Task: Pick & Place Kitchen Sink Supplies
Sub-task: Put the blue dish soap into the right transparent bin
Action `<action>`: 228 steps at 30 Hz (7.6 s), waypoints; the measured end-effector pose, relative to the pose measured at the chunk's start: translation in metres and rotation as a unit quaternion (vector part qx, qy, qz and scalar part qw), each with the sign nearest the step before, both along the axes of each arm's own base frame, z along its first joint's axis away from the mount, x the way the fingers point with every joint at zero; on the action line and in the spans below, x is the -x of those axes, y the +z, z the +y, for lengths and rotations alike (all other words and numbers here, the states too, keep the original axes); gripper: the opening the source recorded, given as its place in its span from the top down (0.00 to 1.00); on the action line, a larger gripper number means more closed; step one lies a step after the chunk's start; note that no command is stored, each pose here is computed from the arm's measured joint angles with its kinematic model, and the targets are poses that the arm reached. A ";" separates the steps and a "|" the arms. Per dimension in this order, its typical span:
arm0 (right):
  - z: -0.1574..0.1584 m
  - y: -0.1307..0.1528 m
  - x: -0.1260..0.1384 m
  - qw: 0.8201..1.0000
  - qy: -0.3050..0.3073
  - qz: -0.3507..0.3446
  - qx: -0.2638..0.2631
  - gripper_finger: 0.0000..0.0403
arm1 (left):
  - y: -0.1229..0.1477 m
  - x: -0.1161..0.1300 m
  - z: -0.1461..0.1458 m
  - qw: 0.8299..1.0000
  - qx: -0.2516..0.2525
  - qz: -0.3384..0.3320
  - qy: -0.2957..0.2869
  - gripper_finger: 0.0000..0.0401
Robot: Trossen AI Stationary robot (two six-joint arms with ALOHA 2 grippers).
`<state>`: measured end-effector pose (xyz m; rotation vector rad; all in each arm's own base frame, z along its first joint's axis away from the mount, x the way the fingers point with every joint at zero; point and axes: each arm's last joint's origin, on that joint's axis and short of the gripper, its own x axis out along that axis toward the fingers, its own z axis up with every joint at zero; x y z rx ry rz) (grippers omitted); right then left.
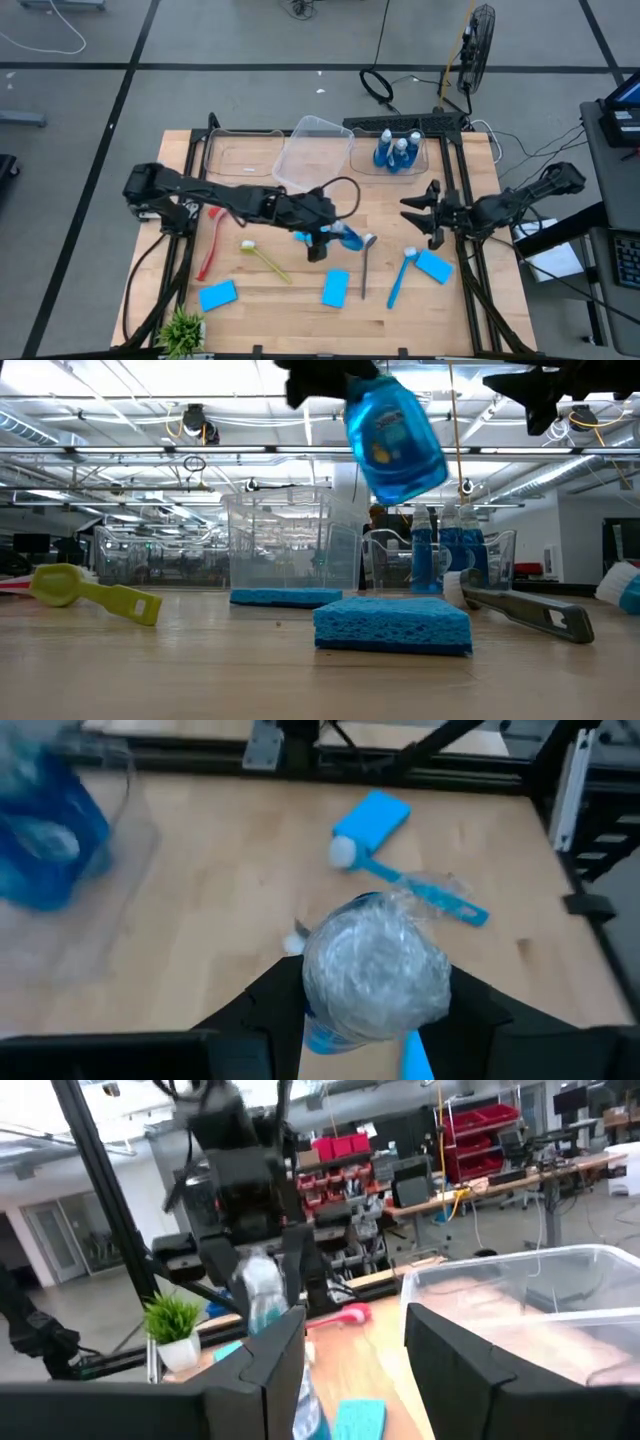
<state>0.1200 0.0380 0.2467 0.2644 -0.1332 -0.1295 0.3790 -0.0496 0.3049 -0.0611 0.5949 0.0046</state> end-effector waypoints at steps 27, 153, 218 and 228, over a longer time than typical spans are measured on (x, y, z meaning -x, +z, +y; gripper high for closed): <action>-0.004 0.005 -0.013 0.996 -0.069 0.033 0.039 0.60 | -0.004 -0.072 0.081 0.987 -0.139 0.081 -0.007 0.61; -0.034 0.009 -0.097 0.987 -0.044 0.128 0.089 0.72 | 0.001 -0.075 0.070 0.991 -0.124 0.052 -0.014 0.56; -0.012 -0.002 -0.026 0.892 -0.062 0.448 0.000 0.86 | -0.015 -0.060 0.068 0.985 -0.038 0.155 0.060 0.84; -0.014 -0.028 -0.029 0.817 -0.105 0.564 -0.059 0.73 | -0.015 -0.059 0.079 0.980 -0.103 0.162 0.060 0.76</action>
